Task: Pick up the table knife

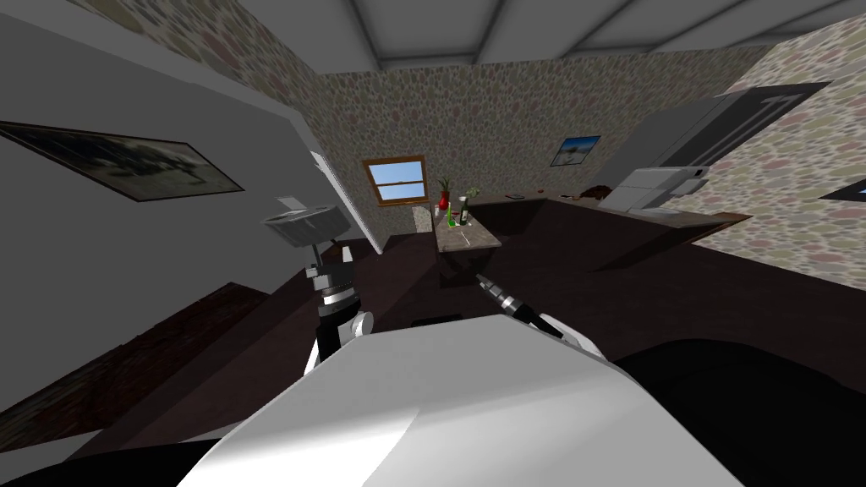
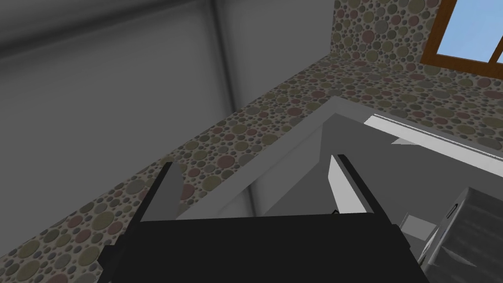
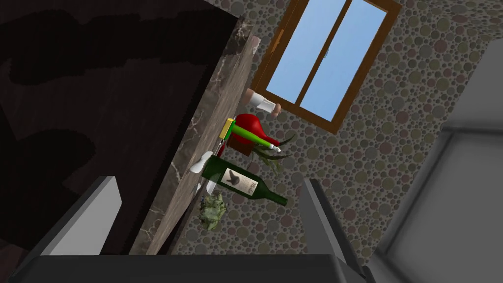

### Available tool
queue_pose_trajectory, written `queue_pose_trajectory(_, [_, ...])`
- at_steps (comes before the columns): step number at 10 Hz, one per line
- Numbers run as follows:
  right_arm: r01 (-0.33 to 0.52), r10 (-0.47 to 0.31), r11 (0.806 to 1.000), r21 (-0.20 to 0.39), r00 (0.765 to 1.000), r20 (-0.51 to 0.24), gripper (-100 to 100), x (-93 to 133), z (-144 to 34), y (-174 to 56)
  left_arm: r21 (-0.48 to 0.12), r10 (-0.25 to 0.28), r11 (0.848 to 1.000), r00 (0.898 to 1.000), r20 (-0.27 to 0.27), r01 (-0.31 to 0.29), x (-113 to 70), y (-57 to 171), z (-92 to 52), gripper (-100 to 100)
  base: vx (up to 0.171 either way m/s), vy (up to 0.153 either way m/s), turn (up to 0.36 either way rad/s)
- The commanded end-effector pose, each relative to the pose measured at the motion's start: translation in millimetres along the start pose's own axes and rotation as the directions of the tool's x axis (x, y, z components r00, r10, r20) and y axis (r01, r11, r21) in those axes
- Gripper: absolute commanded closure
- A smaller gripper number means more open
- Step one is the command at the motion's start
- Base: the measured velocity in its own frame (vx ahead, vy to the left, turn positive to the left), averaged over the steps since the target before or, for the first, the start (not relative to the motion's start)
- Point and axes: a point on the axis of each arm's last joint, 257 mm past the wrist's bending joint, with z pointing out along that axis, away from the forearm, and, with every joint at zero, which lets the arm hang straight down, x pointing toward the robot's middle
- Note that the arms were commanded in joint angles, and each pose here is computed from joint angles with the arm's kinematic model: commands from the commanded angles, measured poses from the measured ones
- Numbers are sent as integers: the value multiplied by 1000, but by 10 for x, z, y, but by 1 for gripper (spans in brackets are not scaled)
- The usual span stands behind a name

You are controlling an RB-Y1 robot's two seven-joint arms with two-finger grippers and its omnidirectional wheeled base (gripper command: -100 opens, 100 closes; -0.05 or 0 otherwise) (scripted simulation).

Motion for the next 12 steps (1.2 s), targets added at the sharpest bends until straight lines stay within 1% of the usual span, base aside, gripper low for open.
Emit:
queue_pose_trajectory(1, [27, -27, 999, 42, 1000, -12, -100, -33, -109, -186, 0, 0, 1000, 1000, 0, 0, 0, 0, 0, 0, 21, 97, 6])
queue_pose_trajectory(2, [62, -59, 993, 102, 998, -29, -100, -65, -241, -455, 0, 0, 1000, 1000, 0, 0, 0, 0, 0, 0, 39, 108, 31])
queue_pose_trajectory(3, [73, -70, 992, 106, 997, -36, -100, -86, -255, -467, 0, 0, 1000, 1000, 0, 0, 0, 0, 0, 0, 41, 92, 11])
queue_pose_trajectory(4, [112, -105, 982, 152, 993, -58, -100, -133, -379, -670, 0, 0, 1000, 1000, 0, 0, 0, 0, 0, 0, 83, 108, 52])
queue_pose_trajectory(5, [122, -113, 978, 167, 992, -62, -100, -166, -413, -731, 0, 0, 1000, 1000, 0, 0, 0, 0, 0, 0, 72, 107, 22])
queue_pose_trajectory(6, [170, -154, 963, 212, 984, -88, -100, -249, -552, -924, 0, 0, 1000, 1000, 0, 0, 0, 0, 0, 0, 70, 119, 64])
queue_pose_trajectory(7, [173, -157, 959, 224, 984, -88, -100, -272, -582, -978, 0, 0, 1000, 1000, 0, 0, 0, 0, 0, 0, 74, 94, 24])
queue_pose_trajectory(8, [224, -199, 939, 262, 973, -116, -100, -375, -717, -1136, 0, 0, 1000, 1000, 0, 0, 0, 0, 0, 0, 119, 101, 69])
queue_pose_trajectory(9, [226, -202, 934, 278, 973, -115, -100, -404, -758, -1205, 0, 0, 1000, 1000, 0, 0, 0, 0, 0, 0, 95, 76, 36])
queue_pose_trajectory(10, [278, -243, 906, 320, 959, -143, -100, -542, -921, -1380, 0, 0, 1000, 1000, 0, 0, -1, 0, 0, 0, 120, 92, 75])
queue_pose_trajectory(11, [315, -274, 883, 348, 948, -164, -100, -643, -1046, -1502, 0, 0, 1000, 1000, 0, 0, 0, 0, 0, 0, 198, 128, 107])
queue_pose_trajectory(12, [330, -285, 868, 371, 943, -170, -100, -725, -1125, -1588, 0, 0, 1000, 1000, 0, 0, -1, 0, -1, 0, 167, 97, 46])
